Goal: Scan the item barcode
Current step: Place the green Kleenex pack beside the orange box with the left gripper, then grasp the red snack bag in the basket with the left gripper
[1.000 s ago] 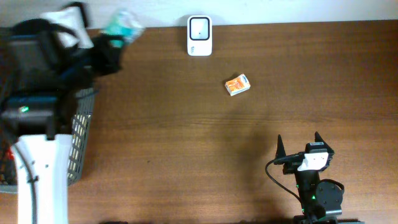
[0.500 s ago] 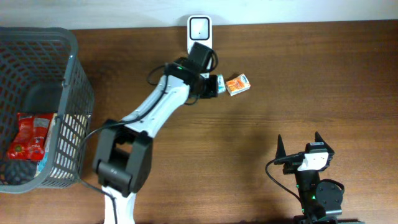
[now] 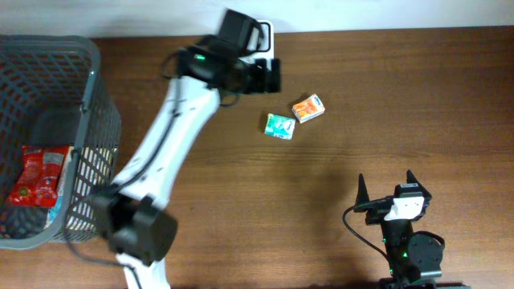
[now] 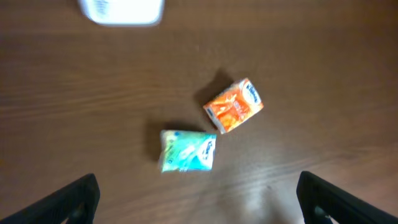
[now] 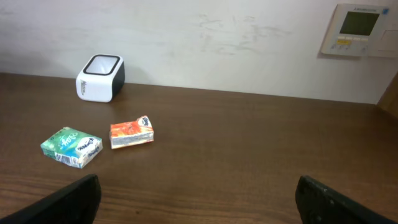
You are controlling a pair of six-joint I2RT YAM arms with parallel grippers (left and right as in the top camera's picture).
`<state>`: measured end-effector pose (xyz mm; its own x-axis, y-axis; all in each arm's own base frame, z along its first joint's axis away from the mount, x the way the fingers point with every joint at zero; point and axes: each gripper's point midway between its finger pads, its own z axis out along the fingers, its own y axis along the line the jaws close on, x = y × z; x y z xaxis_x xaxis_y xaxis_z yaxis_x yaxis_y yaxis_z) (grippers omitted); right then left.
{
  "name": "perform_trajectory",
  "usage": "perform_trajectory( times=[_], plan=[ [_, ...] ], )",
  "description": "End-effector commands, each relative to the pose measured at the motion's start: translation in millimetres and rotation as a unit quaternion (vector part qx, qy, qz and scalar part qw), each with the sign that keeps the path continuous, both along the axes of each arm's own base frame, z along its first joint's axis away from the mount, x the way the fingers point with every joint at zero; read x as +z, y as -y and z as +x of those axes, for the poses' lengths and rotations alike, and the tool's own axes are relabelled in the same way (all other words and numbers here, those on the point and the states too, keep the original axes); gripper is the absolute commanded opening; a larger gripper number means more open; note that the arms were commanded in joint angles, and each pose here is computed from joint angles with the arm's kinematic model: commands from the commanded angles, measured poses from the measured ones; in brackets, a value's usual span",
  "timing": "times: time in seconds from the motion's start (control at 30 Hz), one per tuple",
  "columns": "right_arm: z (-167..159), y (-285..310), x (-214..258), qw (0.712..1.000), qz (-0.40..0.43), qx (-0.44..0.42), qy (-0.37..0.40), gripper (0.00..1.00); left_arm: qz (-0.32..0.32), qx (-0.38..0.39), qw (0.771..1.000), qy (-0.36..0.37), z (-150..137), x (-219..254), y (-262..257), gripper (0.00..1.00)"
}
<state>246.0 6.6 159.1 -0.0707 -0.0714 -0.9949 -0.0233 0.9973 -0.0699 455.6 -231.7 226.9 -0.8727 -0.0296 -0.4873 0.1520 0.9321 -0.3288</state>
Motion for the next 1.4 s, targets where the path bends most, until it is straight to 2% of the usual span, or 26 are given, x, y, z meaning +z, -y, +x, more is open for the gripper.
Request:
perform_trajectory(
  times=[0.0, 0.07, 0.13, 0.3, 0.33, 0.43, 0.5, 0.57, 0.73, 0.77, 0.8, 0.87, 1.07, 1.2, 1.27, 1.37],
  plan=[
    [-0.1, -0.3, -3.2, 1.0, -0.002, 0.0, -0.003, 0.98, -0.023, 0.047, 0.996, 0.075, -20.3, 95.9, -61.2, 0.99],
    [-0.1, -0.3, -3.2, 1.0, -0.002, 0.0, -0.003, 0.98, -0.015, 0.096, 0.991, 0.094, -30.0, 120.7, -107.6, 0.99],
    [-0.1, -0.3, -3.2, 1.0, -0.002, 0.0, -0.003, 0.98, 0.019, 0.176, 0.979, 0.106, -45.5, 138.2, -172.3, 0.99],
    [-0.1, -0.3, -3.2, 1.0, -0.002, 0.0, -0.003, 0.98, 0.062, 0.334, 0.939, 0.055, -83.2, 129.9, -299.4, 0.99],
    [-0.1, -0.3, -3.2, 1.0, -0.002, 0.0, -0.003, 0.98, 0.061, 0.394, 0.916, 0.033, -97.9, 122.6, -339.5, 0.99],
    [-0.1, -0.3, -3.2, 1.0, -0.002, 0.0, -0.003, 0.98, 0.04, 0.501, 0.864, 0.012, -122.2, 112.7, -400.3, 0.99],
    [-0.1, -0.3, -3.2, 1.0, -0.002, 0.0, -0.003, 0.98, 0.05, 0.541, 0.84, -0.007, -139.2, 100.9, -429.3, 0.99],
    [-0.1, -0.3, -3.2, 1.0, -0.002, 0.0, -0.003, 0.98, 0.092, 0.571, 0.815, -0.025, -147.9, 77.2, -454.1, 0.99],
    [-0.1, -0.3, -3.2, 1.0, -0.002, 0.0, -0.003, 0.98, 0.118, 0.58, 0.805, -0.05, -136.2, 9.0, -472.8, 0.99],
    [-0.1, -0.3, -3.2, 1.0, -0.002, 0.0, -0.003, 0.98, 0.126, 0.57, 0.811, -0.045, -129.8, -6.2, -476.8, 0.99],
    [-0.1, -0.3, -3.2, 1.0, -0.002, 0.0, -0.003, 0.98, 0.146, 0.542, 0.826, -0.043, -123.6, -20.6, -480.6, 0.97],
    [-0.1, -0.3, -3.2, 1.0, -0.002, 0.0, -0.003, 0.98, 0.177, 0.49, 0.849, -0.088, -119.7, -65.3, -483.2, 0.98],
    [-0.1, -0.3, -3.2, 1.0, -0.002, 0.0, -0.003, 0.98, 0.231, 0.416, 0.858, -0.192, -129.8, -135.1, -489.9, 0.98],
    [-0.1, -0.3, -3.2, 1.0, -0.002, 0.0, -0.003, 0.98, 0.252, 0.405, 0.848, -0.232, -139.1, -158.3, -494.5, 0.98],
    [-0.1, -0.3, -3.2, 1.0, -0.002, 0.0, -0.003, 0.98, 0.277, 0.405, 0.833, -0.256, -147.2, -170.1, -502.2, 0.96],
    [-0.1, -0.3, -3.2, 1.0, -0.002, 0.0, -0.003, 0.98, 0.276, 0.395, 0.832, -0.274, -150.2, -184.6, -502.1, 0.88]
  ],
)
